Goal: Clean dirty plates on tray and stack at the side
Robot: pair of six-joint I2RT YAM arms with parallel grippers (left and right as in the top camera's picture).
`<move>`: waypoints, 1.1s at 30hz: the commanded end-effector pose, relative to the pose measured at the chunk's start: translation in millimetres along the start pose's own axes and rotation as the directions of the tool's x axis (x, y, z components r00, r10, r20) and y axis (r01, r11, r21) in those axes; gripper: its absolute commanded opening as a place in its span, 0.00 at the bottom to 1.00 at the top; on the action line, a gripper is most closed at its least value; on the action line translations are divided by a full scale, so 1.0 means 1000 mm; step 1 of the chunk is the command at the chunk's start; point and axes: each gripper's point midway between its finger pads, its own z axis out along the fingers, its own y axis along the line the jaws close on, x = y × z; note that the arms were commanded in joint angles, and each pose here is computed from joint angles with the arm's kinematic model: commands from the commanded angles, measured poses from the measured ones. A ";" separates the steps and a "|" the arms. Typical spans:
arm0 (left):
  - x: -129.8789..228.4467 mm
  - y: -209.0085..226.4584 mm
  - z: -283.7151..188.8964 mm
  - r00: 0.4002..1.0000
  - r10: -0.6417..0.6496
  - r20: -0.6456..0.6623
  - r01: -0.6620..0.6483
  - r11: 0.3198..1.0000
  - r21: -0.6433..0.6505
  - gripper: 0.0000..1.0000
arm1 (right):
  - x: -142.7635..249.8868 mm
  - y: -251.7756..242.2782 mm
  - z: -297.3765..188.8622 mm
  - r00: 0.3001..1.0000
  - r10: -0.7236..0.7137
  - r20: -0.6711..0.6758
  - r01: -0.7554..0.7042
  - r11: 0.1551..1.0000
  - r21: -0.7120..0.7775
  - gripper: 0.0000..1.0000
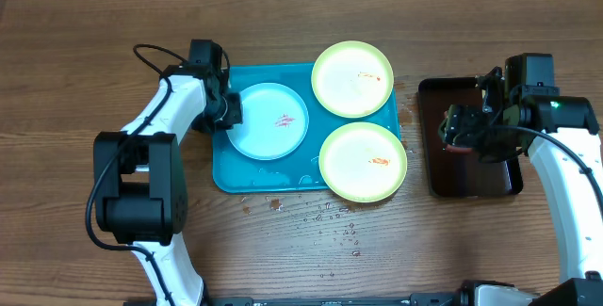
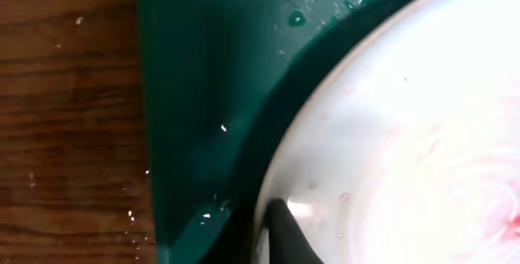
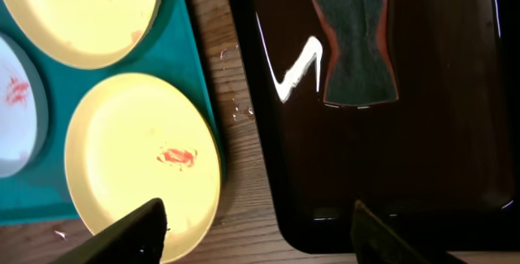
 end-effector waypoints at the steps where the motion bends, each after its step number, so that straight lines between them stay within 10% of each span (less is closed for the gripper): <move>1: 0.011 0.004 0.021 0.999 0.004 -0.053 -0.006 1.000 -0.028 0.04 | -0.009 0.005 -0.006 0.999 0.018 0.035 -0.018 1.000 -0.011 0.64; 8: 0.012 0.004 0.021 0.998 0.004 -0.057 -0.006 1.000 -0.028 0.04 | -0.022 -0.014 -0.007 0.988 0.115 0.103 -0.124 0.988 0.087 0.48; 33: 0.010 -0.001 0.021 0.989 0.137 -0.049 -0.137 0.991 0.005 0.04 | -0.053 -0.052 0.121 0.999 -0.016 -0.033 0.022 0.982 0.190 0.50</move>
